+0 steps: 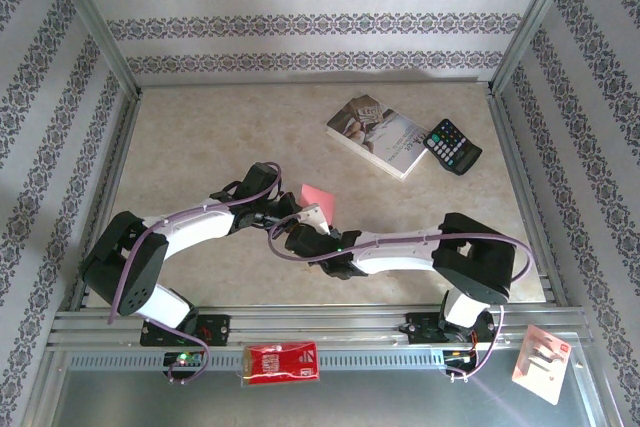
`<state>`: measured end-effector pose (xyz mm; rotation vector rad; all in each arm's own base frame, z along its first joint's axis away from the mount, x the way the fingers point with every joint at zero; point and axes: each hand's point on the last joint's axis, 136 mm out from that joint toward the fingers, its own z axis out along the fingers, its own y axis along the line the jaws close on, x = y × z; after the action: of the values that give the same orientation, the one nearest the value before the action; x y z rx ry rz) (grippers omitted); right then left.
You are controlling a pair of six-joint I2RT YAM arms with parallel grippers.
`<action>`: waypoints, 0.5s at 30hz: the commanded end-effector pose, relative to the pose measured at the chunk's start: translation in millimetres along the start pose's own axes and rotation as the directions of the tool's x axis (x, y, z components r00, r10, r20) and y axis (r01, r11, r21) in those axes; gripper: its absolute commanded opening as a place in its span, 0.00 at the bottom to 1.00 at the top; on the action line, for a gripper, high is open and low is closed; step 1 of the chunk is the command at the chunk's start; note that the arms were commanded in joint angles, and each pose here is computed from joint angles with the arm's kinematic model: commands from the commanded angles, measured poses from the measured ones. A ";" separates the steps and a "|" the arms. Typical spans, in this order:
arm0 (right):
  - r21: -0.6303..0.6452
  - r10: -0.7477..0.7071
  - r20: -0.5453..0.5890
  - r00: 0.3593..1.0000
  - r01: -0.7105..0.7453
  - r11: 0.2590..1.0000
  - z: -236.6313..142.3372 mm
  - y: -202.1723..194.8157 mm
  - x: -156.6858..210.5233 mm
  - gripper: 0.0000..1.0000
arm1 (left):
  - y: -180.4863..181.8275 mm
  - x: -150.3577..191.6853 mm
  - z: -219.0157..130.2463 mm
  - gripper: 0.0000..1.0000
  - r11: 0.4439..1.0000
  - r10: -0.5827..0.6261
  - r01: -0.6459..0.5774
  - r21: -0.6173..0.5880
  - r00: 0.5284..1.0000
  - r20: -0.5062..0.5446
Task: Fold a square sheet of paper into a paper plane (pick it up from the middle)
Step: Fourth fold the wing at the center of the table.
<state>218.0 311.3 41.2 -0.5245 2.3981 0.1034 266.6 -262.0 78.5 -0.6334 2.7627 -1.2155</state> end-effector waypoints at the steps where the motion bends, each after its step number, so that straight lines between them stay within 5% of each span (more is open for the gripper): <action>1: 0.073 -0.007 0.014 1.000 0.006 0.997 -0.2 -3.9 -2.8 0.40 | 1.4 1.1 0.4 0.00 0.999 -0.042 0.042 -0.029 0.999 -0.002; 15: 0.149 -0.026 -0.005 1.000 0.027 0.988 5.4 -8.4 5.4 0.31 | 4.3 1.2 1.8 0.00 0.999 -0.039 0.039 -0.038 0.999 -0.003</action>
<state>221.1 305.5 35.7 -0.4892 2.3852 -0.0348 266.2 -260.4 75.9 -0.6536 2.7697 -1.2012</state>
